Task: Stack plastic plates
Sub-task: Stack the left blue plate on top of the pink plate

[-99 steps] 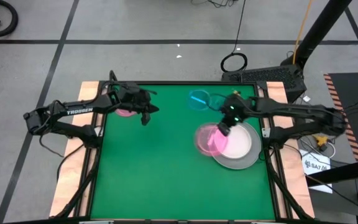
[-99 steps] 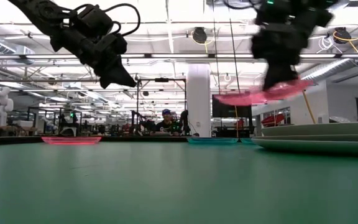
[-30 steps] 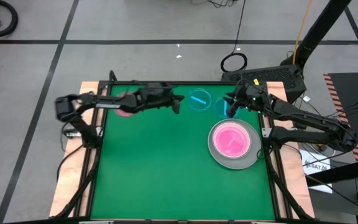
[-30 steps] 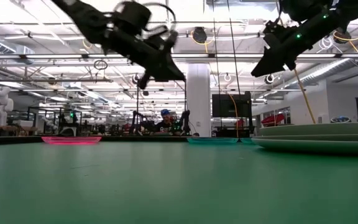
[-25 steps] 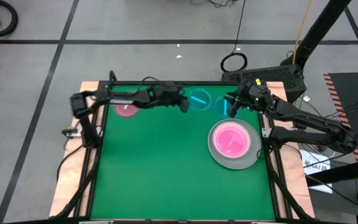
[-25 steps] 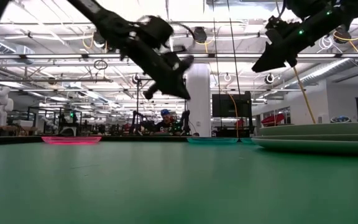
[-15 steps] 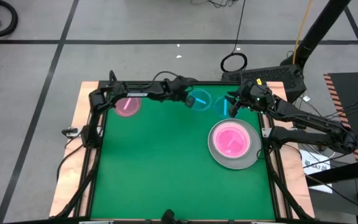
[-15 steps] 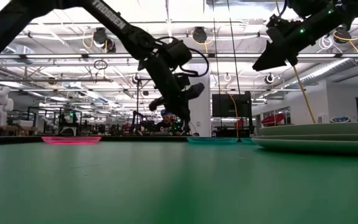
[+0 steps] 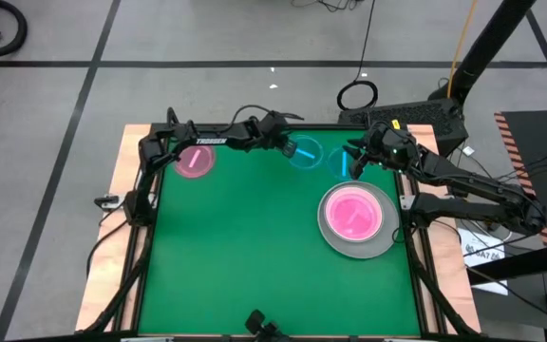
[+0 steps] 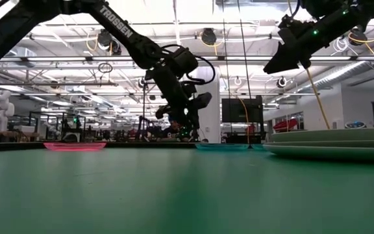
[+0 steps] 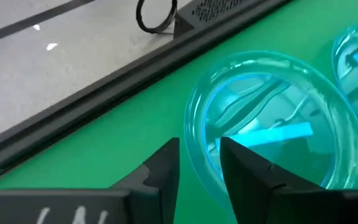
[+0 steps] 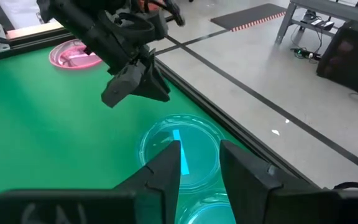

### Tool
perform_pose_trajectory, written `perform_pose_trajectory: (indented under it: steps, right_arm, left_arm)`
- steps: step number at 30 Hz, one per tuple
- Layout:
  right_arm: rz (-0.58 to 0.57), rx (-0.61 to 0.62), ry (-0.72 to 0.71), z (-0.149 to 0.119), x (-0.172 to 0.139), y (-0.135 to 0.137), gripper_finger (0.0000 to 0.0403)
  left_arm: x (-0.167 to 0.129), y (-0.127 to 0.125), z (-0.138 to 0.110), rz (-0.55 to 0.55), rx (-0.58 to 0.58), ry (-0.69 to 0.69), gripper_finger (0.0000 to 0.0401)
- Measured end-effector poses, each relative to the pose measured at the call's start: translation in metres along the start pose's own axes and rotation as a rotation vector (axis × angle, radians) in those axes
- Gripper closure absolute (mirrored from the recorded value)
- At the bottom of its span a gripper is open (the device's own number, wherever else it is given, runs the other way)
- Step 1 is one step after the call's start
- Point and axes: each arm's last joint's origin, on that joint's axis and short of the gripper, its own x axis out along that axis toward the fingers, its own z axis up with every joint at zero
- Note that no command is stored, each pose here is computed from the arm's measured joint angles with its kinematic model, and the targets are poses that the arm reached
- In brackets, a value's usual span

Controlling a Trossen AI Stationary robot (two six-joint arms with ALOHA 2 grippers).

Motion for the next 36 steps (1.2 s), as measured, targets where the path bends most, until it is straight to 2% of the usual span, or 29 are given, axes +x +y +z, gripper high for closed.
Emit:
perform_pose_trajectory:
  steps: [10,14,20,23,26,28,32,36]
  right_arm:
    - [0.0,0.0,-0.022,0.002,0.0,0.0,0.0298]
    - [0.0,0.0,-0.022,0.002,0.0,0.0,0.0298]
    - [0.0,0.03,-0.019,0.002,0.001,0.0,0.0298]
    - [0.002,0.054,-0.006,0.001,0.003,0.001,0.0298]
    - [0.01,0.083,0.006,0.0,0.009,0.003,0.0298]
    - [0.02,0.085,0.013,0.0,0.015,0.005,0.0298]
    - [0.093,0.069,0.001,0.001,0.029,0.014,0.0298]
    - [0.122,0.039,0.028,0.004,0.043,0.024,0.0298]
  left_arm:
    - [-0.001,-0.002,0.001,0.018,-0.043,-0.021,0.0252]
    - [-0.008,-0.007,0.009,-0.056,-0.038,0.054,0.0249]
    - [-0.023,-0.027,0.013,-0.067,0.108,0.077,0.0249]
    - [-0.04,-0.033,0.016,0.0,0.188,0.051,0.0249]
    - [-0.056,-0.031,0.015,0.136,0.254,0.062,0.0249]
    - [-0.065,-0.028,0.012,0.184,0.297,0.08,0.0249]
    - [-0.089,-0.023,0.015,0.171,0.343,0.03,0.0249]
    - [-0.11,-0.008,0.006,0.17,0.366,-0.008,0.0249]
